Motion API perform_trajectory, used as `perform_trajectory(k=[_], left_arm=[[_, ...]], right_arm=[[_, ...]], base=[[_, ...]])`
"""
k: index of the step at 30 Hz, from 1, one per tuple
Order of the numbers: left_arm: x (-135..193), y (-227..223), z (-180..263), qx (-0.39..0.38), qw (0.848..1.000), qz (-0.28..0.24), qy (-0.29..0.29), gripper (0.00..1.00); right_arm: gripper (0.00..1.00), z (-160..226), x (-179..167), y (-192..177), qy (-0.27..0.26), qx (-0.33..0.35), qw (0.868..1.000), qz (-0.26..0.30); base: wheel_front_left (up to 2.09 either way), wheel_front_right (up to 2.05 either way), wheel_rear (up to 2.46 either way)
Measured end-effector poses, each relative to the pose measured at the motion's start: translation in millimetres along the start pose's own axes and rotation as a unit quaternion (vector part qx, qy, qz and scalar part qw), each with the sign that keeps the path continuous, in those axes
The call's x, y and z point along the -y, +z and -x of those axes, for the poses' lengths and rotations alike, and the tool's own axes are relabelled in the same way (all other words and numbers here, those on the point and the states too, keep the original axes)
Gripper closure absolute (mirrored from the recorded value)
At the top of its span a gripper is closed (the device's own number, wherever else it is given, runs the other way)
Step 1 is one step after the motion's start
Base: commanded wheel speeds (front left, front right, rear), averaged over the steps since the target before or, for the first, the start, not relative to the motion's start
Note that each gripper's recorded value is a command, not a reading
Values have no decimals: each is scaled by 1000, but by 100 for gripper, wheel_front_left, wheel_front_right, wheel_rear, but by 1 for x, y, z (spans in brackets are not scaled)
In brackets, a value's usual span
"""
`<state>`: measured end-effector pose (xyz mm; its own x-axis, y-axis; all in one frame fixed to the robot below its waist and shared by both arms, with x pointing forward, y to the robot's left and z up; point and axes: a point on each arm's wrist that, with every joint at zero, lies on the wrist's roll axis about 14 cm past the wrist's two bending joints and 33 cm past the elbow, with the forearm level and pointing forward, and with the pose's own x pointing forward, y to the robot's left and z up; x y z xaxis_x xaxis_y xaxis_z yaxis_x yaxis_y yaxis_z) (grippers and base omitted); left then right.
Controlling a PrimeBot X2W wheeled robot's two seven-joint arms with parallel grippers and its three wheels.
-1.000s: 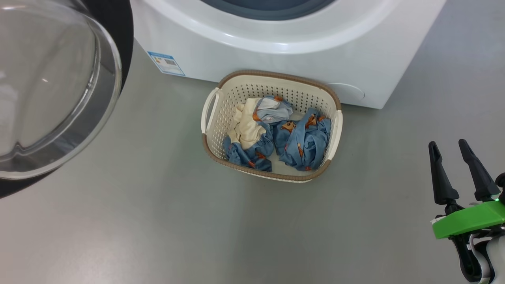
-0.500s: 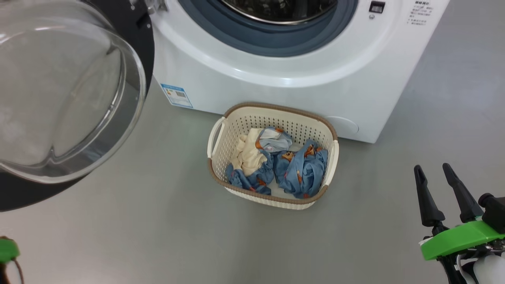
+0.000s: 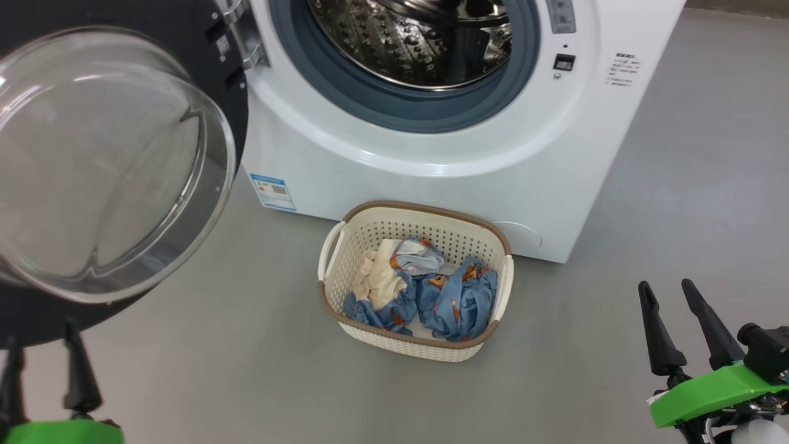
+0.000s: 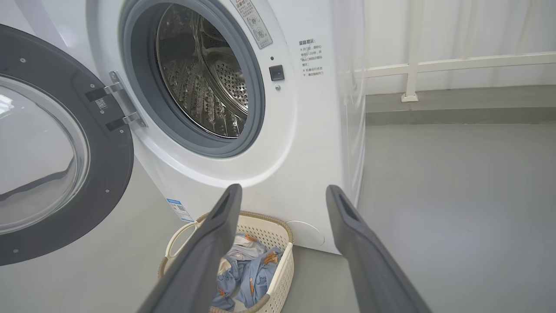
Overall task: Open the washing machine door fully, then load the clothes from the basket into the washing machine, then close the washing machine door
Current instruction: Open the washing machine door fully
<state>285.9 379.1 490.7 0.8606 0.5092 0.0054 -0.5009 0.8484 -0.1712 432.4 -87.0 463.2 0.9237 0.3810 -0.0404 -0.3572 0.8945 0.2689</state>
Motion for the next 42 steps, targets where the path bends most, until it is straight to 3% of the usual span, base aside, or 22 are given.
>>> perform_trajectory(k=[9,21,35,42], left_arm=[[54,-14,4,-19,996,4,-87,0],[134,-22,4,-26,978,-6,-207,0],[195,-29,4,-32,957,6,-288,0],[207,-33,5,-38,952,7,-304,0]], right_arm=[[0,21,17,8,-31,10,999,1],[0,50,48,20,-87,30,996,2],[0,88,80,25,-150,41,988,1],[0,97,89,27,-167,45,985,-4]], base=[[0,0,0],[0,0,0],[0,0,0],[0,0,0]])
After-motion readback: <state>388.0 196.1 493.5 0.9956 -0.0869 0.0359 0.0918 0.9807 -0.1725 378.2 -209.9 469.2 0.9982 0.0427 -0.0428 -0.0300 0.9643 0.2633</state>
